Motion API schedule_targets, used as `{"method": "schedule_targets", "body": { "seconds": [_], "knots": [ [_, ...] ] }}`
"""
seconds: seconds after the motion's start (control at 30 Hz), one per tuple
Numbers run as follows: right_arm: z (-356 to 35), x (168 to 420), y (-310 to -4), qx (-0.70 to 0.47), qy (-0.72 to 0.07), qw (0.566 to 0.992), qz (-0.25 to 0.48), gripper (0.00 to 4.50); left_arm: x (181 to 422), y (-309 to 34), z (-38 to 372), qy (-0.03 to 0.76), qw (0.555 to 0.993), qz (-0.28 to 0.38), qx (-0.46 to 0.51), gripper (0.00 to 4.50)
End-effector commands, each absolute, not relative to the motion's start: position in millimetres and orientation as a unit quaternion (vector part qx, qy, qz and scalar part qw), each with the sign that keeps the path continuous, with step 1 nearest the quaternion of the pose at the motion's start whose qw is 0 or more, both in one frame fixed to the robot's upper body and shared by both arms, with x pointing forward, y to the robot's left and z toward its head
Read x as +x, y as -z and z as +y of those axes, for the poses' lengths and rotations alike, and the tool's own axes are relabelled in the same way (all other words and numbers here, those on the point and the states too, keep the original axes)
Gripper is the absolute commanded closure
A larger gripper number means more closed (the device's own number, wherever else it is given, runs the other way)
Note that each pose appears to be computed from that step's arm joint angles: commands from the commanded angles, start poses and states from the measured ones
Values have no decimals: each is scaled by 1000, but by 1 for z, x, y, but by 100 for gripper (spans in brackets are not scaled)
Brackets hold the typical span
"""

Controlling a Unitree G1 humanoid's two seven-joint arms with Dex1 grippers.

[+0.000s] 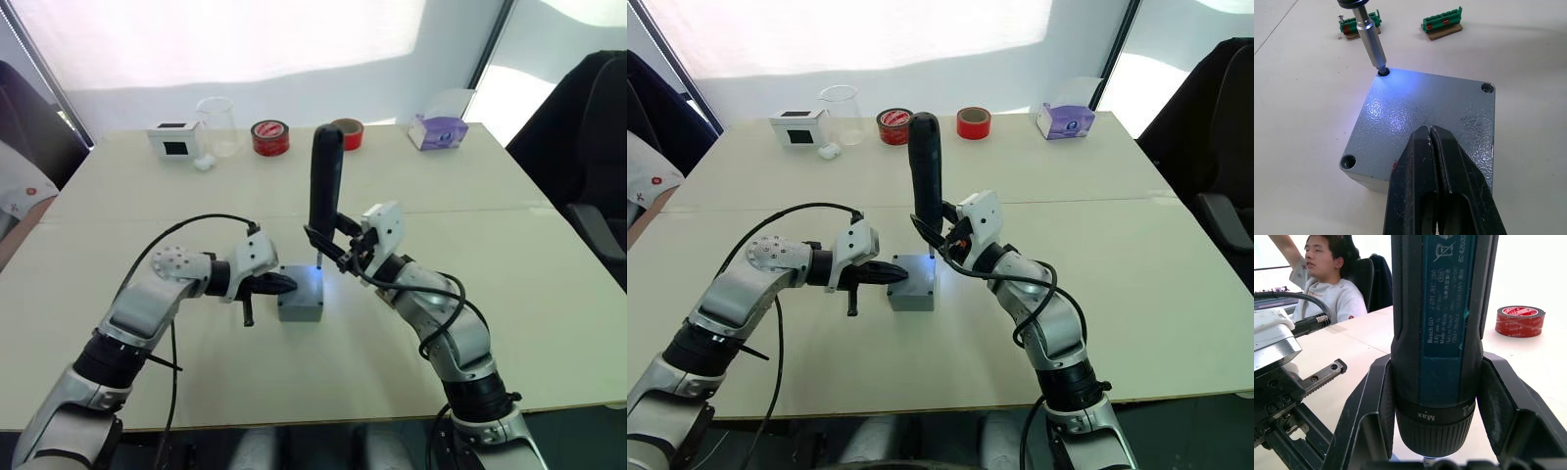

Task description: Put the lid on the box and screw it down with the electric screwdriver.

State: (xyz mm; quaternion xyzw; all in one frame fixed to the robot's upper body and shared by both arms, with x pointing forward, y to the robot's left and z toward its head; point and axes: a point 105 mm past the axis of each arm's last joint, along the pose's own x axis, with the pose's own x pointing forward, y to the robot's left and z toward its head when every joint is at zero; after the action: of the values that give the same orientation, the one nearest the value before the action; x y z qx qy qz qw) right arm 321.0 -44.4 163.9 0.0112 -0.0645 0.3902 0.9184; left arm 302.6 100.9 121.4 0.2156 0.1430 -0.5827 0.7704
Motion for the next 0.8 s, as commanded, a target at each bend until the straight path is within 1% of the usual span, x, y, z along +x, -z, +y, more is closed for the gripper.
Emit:
{"method": "schedule_targets", "body": {
  "seconds": [0.03,0.13,0.2,0.23,0.33,0.4,0.53,0.57,0.67,0.73,0.77,0.8],
  "knots": [
    [-55,323,-124,15,-373,928,21,275,301,-104,103,581,762,179,222,450],
    [-57,323,-145,20,-379,925,-11,275,302,-104,103,581,762,178,223,450],
    [-59,322,-165,26,-384,922,-37,275,303,-104,103,581,762,178,223,450],
    [-60,319,-184,32,-395,916,-65,275,303,-104,104,580,762,178,224,450],
    [-65,313,-227,41,-413,902,-120,275,304,-104,104,580,762,177,224,450],
    [-71,310,-251,43,-419,896,-144,275,305,-103,104,581,763,176,223,450],
    [-95,310,-314,46,-409,889,-202,275,306,-99,102,578,769,172,212,450],
    [-100,310,-325,52,-404,888,-211,275,307,-98,101,577,771,170,209,450],
    [-115,313,-347,80,-387,892,-220,275,308,-100,98,576,777,159,198,450],
    [-135,323,-351,100,-347,910,-204,275,311,-109,92,575,788,136,173,450],
    [-147,331,-347,107,-321,924,-180,275,313,-116,90,572,796,119,160,450],
    [-159,339,-337,110,-303,938,-129,275,315,-124,89,570,803,104,138,450]
  ]
}}
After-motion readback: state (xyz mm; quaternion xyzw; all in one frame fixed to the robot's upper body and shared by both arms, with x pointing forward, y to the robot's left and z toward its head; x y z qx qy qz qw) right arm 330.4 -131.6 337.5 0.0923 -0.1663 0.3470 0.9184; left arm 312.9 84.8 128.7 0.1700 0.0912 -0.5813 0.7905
